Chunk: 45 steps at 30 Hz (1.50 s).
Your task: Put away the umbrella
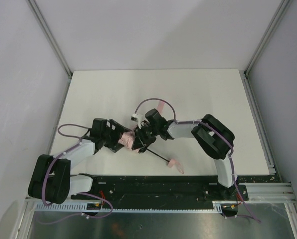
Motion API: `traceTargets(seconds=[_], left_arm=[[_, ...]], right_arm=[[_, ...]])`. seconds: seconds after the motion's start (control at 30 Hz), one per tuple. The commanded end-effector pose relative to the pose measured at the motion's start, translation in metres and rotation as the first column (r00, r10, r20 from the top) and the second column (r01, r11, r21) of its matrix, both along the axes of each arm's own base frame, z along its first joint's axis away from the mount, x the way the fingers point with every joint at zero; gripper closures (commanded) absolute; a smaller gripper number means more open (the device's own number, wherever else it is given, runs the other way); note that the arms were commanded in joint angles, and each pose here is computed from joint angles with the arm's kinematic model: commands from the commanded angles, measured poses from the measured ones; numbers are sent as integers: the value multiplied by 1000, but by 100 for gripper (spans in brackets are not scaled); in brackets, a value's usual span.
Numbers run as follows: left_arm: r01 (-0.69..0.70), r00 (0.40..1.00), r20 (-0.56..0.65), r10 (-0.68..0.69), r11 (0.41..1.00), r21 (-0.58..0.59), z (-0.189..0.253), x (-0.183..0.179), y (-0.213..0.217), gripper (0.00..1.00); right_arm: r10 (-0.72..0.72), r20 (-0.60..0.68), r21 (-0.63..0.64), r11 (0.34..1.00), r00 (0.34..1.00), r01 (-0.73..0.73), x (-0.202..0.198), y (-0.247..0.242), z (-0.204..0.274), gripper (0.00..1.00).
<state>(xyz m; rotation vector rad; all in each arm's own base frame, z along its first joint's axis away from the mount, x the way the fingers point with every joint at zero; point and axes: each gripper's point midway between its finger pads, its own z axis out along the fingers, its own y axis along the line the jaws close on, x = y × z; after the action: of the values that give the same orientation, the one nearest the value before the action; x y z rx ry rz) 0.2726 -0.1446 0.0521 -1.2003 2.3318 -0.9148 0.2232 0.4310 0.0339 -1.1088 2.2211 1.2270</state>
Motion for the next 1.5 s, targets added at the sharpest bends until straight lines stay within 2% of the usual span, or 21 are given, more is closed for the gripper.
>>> traceTargets(seconds=[0.0, 0.17, 0.3, 0.5, 0.63, 0.7, 0.8, 0.97, 1.1, 1.27, 1.47], left_arm=[[45, 994, -101, -48, 999, -29, -21, -31, -9, 1], [7, 991, -132, -5, 1000, 16, -38, -41, 0, 1], [10, 992, -127, -1, 997, 75, -45, -39, 4, 10], [40, 995, -96, -26, 988, 149, -50, -44, 5, 43], [60, 996, -71, -47, 980, 191, -52, -47, 8, 74], [74, 995, -73, -60, 978, 196, -53, -49, 6, 80], [91, 993, -91, -74, 977, 192, -57, -53, 3, 86], [104, 991, -107, -86, 978, 178, -57, -53, -1, 92], [105, 991, -104, -88, 980, 169, -55, -53, -3, 95], [108, 989, -121, -90, 982, 153, -57, -57, -5, 99], [121, 983, -155, -100, 984, 133, -61, -63, -8, 100]], right_arm=[[-34, -459, -177, 983, 888, -54, -72, -50, -66, 100], [-9, -494, -118, 991, 869, -57, -70, -45, -59, 100], [-7, -509, -114, 992, 861, -59, -71, -46, -58, 100], [-7, -509, -104, 993, 861, -54, -69, -45, -54, 100], [-14, -476, -93, 995, 880, -34, -62, -41, -46, 100], [-28, -433, -93, 996, 901, -14, -55, -39, -39, 99], [-66, -341, -90, 995, 938, 37, -40, -36, -21, 89], [-120, -157, -33, 993, 980, 116, -18, -31, 32, 49], [-180, 64, -45, 982, 981, 183, -11, -34, 67, 34], [-220, 447, -145, 939, 867, 313, -9, -37, 72, 22], [-169, 678, -186, 902, 715, 390, -18, -25, 62, 18]])
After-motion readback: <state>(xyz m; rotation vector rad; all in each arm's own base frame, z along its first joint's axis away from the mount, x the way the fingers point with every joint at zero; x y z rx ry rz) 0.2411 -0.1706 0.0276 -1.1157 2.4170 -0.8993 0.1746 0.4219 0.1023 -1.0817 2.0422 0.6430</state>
